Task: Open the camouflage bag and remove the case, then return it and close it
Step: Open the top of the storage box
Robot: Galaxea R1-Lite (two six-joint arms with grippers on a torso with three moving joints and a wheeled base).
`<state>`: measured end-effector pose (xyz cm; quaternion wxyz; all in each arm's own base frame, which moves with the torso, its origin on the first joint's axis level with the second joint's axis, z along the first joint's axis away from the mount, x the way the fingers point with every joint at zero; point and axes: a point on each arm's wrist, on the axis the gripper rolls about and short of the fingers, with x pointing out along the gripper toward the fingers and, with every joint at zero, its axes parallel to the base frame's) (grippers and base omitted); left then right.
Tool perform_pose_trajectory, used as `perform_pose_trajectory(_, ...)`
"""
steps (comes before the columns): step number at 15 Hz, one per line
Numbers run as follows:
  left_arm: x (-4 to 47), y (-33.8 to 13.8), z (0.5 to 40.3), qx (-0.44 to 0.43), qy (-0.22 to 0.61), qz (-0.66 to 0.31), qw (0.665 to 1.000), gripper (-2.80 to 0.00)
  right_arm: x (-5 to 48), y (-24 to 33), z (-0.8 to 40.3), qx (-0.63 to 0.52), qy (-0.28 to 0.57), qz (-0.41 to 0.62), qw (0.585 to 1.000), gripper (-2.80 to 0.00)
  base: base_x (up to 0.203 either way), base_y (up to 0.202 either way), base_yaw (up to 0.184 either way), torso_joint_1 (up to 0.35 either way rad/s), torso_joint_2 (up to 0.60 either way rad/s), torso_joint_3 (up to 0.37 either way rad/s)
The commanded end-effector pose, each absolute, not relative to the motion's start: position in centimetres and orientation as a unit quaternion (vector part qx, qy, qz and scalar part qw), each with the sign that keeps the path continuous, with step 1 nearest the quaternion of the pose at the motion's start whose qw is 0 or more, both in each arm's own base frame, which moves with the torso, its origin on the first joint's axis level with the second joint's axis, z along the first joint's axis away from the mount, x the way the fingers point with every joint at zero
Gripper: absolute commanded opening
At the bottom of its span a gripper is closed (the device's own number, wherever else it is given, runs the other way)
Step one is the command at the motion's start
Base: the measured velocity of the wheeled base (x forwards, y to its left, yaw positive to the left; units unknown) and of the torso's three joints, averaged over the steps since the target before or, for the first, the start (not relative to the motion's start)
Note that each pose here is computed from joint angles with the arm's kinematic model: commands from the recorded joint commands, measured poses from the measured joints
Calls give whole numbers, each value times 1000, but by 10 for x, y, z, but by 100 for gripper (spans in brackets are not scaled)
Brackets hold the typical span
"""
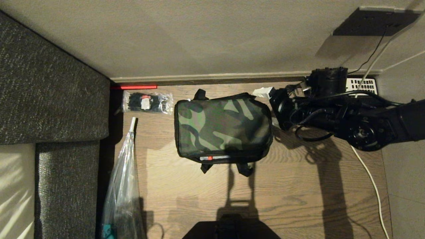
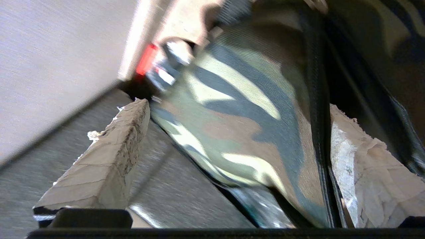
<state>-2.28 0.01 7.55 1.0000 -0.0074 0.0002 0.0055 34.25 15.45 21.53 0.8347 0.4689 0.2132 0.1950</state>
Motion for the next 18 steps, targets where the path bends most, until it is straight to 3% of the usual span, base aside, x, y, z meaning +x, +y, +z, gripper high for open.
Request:
perform_pose_trajectory(1,-23,0,75,-8,1,6,1000,-280,344,153,235,478,194,204,832,0,0,0,0,0,0,0)
perform_pose_trajectory(18,-23,0,75,-8,1,6,1000,-280,365,131,271,487,80,230,839,0,0,0,0,0,0,0)
